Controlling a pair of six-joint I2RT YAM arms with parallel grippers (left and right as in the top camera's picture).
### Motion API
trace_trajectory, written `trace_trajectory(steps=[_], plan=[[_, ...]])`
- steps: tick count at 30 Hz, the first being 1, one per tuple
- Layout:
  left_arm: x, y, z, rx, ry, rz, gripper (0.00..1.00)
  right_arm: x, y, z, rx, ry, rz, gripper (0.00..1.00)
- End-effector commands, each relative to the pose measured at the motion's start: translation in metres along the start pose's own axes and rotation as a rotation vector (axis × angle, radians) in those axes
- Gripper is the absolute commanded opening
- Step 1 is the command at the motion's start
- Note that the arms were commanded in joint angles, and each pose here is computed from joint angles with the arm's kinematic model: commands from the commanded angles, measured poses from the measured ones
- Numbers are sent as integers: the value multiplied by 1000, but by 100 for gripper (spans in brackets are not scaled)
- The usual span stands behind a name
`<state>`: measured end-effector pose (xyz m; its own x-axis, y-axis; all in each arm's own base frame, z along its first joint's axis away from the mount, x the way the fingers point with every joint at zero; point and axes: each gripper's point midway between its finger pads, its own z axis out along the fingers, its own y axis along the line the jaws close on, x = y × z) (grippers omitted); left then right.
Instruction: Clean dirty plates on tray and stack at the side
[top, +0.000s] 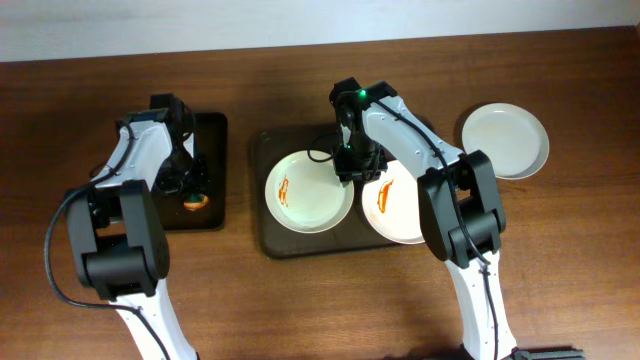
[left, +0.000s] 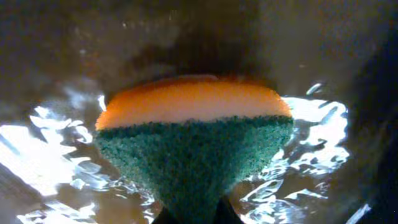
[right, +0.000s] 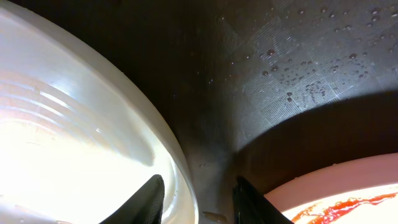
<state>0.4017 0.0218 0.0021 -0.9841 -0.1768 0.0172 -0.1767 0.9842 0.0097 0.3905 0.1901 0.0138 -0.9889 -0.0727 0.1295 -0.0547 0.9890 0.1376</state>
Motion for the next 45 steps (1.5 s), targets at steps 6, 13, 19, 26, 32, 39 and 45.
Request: trace_trajectory(steps=[6,13,19,26,32,39,45], plan=[[-31,-1,-4,6,-100,-4,75,2,-7,8,22,21,8,38],[-53,-2,-6,8,-188,-5,0,2,-7,8,22,20,8,38],[-47,-2,-5,6,-162,-5,100,2,-7,8,22,20,8,38],[-7,3,-2,-14,-1,-2,67,2,-7,8,21,20,8,38],[-12,3,-2,-11,-23,-3,0,2,-7,8,21,21,8,38],[-28,1,-3,-4,-84,-4,81,2,-7,8,22,20,8,38],[-38,-1,-4,2,-128,-5,2,3,-8,8,24,27,9,38]])
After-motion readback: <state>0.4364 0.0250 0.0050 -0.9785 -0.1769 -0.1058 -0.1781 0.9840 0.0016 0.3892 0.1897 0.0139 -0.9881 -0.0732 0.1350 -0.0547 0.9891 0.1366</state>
